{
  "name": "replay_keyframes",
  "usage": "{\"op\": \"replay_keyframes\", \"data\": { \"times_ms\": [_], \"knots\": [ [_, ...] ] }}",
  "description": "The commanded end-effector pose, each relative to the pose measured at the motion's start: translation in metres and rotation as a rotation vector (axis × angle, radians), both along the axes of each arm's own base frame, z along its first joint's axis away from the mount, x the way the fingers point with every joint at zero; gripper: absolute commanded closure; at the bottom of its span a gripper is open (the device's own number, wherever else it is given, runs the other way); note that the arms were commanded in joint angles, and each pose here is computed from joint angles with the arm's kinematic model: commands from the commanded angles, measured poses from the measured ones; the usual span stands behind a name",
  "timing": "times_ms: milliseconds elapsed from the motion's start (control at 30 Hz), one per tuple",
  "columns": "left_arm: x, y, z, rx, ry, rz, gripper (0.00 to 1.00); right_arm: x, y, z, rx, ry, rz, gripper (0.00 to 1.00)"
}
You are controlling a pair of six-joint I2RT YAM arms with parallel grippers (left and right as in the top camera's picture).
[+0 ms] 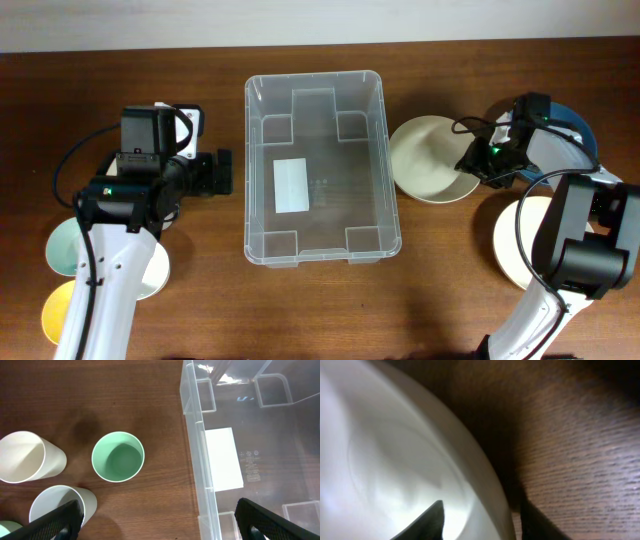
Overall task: Pack container
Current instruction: 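Move the right gripper to the cream bowl rim and grasp it, then lift the cream bowl with the right gripper and place it in the container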
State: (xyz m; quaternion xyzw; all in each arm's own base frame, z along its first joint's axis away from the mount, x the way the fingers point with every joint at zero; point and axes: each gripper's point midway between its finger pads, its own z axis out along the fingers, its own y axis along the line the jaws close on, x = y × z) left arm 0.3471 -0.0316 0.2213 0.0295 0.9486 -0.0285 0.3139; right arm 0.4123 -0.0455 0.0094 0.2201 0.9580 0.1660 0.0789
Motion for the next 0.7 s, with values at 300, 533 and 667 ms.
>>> {"op": "replay_keyframes", "data": {
  "times_ms": [300,533,667],
  "knots": [
    [0.004,0.002,0.009,0.001,-0.024,0.013,0.01,-0.004,0.004,-0.008,0.020,0.036,-0.007,0.96],
    [0.004,0.002,0.009,0.001,-0.024,0.013,0.01,0.009,0.003,0.027,0.015,-0.053,-0.016,0.96],
    [0.004,0.002,0.009,0.001,-0.024,0.013,0.01,0.024,0.000,0.089,-0.017,-0.203,-0.026,0.96]
  ]
}}
